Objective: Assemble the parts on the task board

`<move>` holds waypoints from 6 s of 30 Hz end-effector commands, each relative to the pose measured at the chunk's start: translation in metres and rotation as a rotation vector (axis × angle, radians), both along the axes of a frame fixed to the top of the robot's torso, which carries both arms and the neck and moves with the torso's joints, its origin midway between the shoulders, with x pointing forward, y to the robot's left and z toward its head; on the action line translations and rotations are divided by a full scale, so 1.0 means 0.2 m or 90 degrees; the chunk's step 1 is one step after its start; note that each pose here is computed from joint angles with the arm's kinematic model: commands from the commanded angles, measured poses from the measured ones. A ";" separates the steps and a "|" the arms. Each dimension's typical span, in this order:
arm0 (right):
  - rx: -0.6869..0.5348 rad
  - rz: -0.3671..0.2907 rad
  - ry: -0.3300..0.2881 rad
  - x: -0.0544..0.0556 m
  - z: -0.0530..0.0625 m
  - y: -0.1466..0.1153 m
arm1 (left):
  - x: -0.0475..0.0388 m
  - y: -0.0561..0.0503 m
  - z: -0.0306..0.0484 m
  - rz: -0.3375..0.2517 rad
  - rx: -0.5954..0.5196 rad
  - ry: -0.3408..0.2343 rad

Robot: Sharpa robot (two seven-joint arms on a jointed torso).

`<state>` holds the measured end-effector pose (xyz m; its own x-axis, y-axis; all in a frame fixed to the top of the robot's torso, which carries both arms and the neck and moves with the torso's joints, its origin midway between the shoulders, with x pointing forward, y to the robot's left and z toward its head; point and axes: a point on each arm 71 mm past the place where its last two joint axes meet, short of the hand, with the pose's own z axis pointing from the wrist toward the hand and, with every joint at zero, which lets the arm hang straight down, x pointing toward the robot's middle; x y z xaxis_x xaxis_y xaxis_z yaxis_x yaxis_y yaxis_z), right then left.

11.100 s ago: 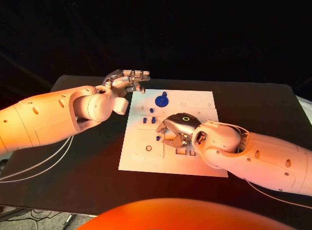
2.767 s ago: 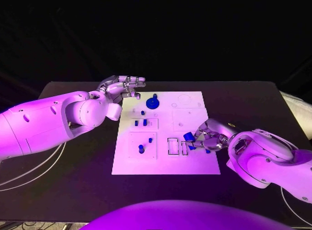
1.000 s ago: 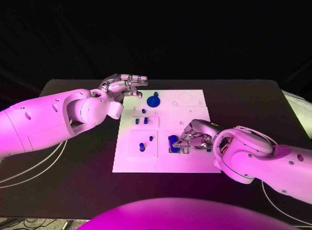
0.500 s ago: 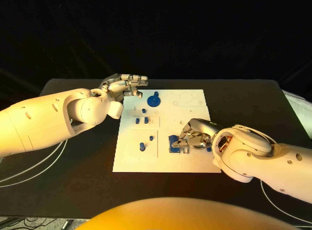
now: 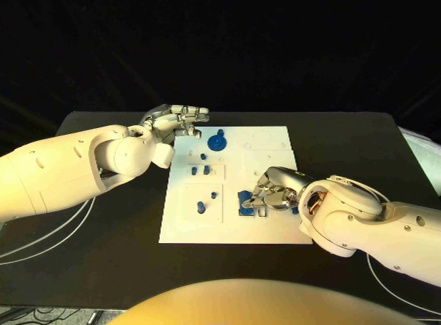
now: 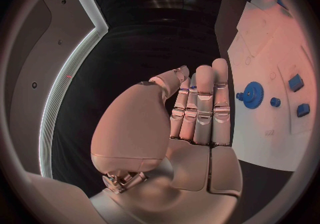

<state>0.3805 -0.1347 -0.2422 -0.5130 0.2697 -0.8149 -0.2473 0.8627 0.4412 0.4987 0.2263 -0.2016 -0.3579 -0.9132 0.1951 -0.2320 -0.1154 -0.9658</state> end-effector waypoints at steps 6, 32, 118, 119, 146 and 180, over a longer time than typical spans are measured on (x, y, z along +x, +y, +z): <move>0.004 0.018 -0.018 -0.01 0.00 0.00 | -0.001 -0.01 0.003 -0.012 -0.003 -0.003; 0.009 0.060 -0.005 -0.04 0.01 -0.03 | 0.001 -0.01 0.002 -0.013 -0.003 -0.003; -0.151 -0.087 -0.047 0.03 0.01 -0.46 | -0.004 0.00 -0.003 -0.017 -0.002 -0.003; -0.159 -0.084 -0.045 0.03 0.00 -0.46 | -0.004 0.00 -0.004 -0.017 -0.002 -0.002; -0.243 -0.012 -0.044 0.01 -0.06 -0.37 | -0.005 0.00 -0.008 -0.017 0.001 -0.003; -0.001 -0.110 0.000 -0.02 0.00 -0.27 | -0.006 0.00 -0.009 -0.022 -0.002 -0.005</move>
<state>0.3767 -0.1887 -0.2423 -0.4472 0.2687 -0.8531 -0.1442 0.9197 0.3653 0.4980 0.2285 -0.2046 -0.3685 -0.9101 0.1894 -0.2371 -0.1050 -0.9658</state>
